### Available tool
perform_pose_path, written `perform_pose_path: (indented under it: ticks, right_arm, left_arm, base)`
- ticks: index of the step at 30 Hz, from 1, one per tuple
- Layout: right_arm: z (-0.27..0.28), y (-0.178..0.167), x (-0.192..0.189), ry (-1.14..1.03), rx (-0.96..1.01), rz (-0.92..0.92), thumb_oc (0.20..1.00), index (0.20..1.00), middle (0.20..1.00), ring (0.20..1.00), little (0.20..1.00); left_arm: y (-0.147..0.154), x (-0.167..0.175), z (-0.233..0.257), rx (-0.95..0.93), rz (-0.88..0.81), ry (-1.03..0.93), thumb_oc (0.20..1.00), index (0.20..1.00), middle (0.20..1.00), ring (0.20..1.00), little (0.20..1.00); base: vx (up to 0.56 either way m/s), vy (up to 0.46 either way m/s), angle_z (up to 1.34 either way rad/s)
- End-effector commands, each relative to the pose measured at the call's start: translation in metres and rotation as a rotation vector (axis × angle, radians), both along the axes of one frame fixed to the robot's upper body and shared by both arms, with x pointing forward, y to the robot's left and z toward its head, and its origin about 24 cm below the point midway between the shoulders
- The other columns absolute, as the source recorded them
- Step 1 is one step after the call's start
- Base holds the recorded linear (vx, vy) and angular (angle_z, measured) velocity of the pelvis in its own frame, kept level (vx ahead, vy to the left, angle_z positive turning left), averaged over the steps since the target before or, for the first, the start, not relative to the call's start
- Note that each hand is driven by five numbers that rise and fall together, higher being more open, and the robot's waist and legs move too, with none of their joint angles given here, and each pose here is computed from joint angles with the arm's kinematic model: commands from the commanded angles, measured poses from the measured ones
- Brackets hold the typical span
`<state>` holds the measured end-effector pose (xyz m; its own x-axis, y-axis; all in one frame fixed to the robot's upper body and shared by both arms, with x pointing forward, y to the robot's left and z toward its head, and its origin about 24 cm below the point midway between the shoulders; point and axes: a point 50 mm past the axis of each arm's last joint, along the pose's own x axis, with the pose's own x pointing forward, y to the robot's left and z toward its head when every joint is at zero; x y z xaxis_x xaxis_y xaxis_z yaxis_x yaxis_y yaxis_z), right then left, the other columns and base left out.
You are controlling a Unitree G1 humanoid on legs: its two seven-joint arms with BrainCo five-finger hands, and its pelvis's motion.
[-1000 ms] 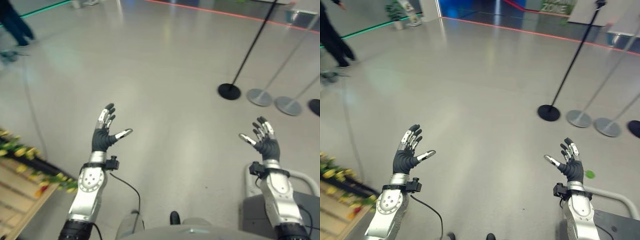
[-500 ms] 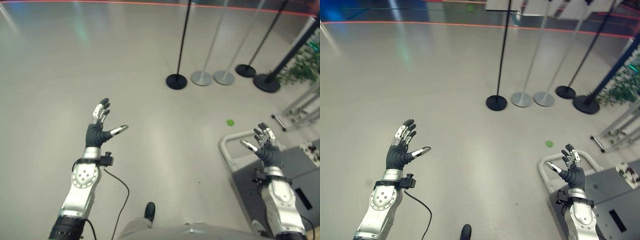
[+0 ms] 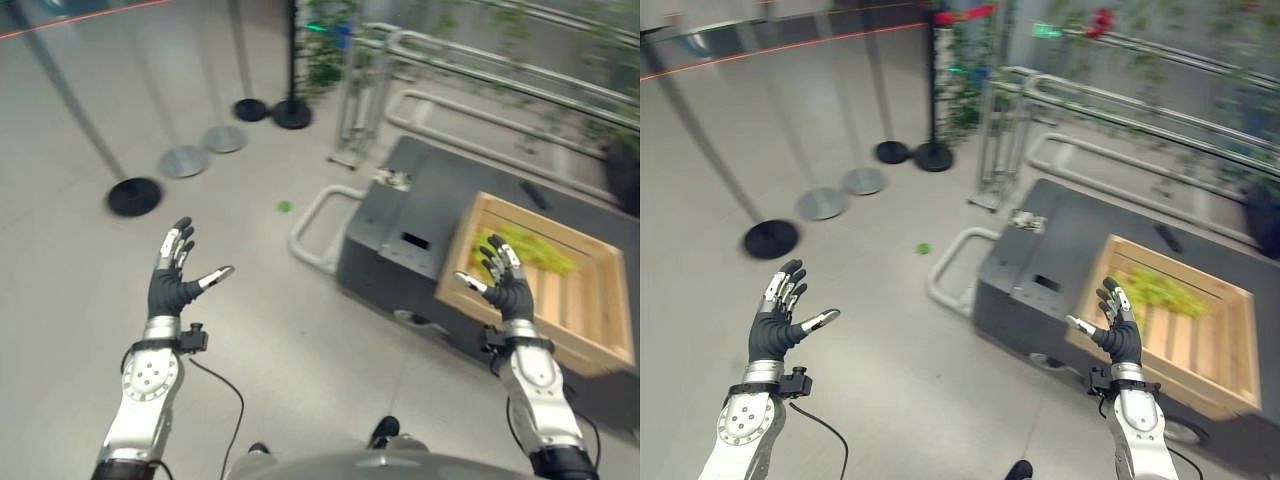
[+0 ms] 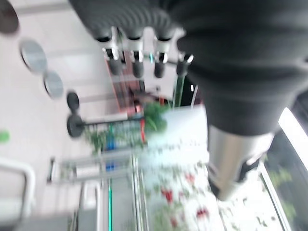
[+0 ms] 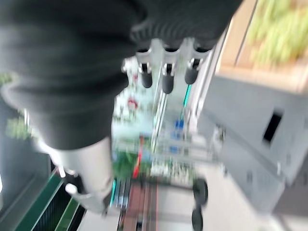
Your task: Pick up the fruits from the basket on one side to the basket on the other side
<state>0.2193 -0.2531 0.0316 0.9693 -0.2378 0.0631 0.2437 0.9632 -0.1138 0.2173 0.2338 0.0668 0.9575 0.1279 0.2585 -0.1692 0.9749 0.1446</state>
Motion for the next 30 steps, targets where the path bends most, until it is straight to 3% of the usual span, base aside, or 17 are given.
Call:
perform_pose_path:
  ticks: [1,14,30]
  right_arm:
    - [0.031,-0.014,0.009,-0.126,-0.069,-0.022,1.0,1.0,1.0,1.0,1.0]
    - [0.038,-0.018,0.01,-0.163,-0.035,-0.01,1.0,1.0,1.0,1.0,1.0]
    - [-0.002,-0.01,-0.003,0.011,-0.009,0.002,1.0,1.0,1.0,1.0,1.0]
  left_arm:
    - [-0.003,0.015,0.034,0.037,-0.024,-0.174,1.0,1.0,1.0,1.0,1.0]
    - [-0.011,0.016,0.024,0.009,-0.05,-0.131,1.0,1.0,1.0,1.0,1.0]
    - [-0.003,0.016,-0.001,0.007,-0.015,-0.018,1.0,1.0,1.0,1.0,1.0]
  base:
    - [0.18,-0.2,-0.71]
    - [0.17,-0.269,-0.51]
    - [0.14,0.109,-0.34]
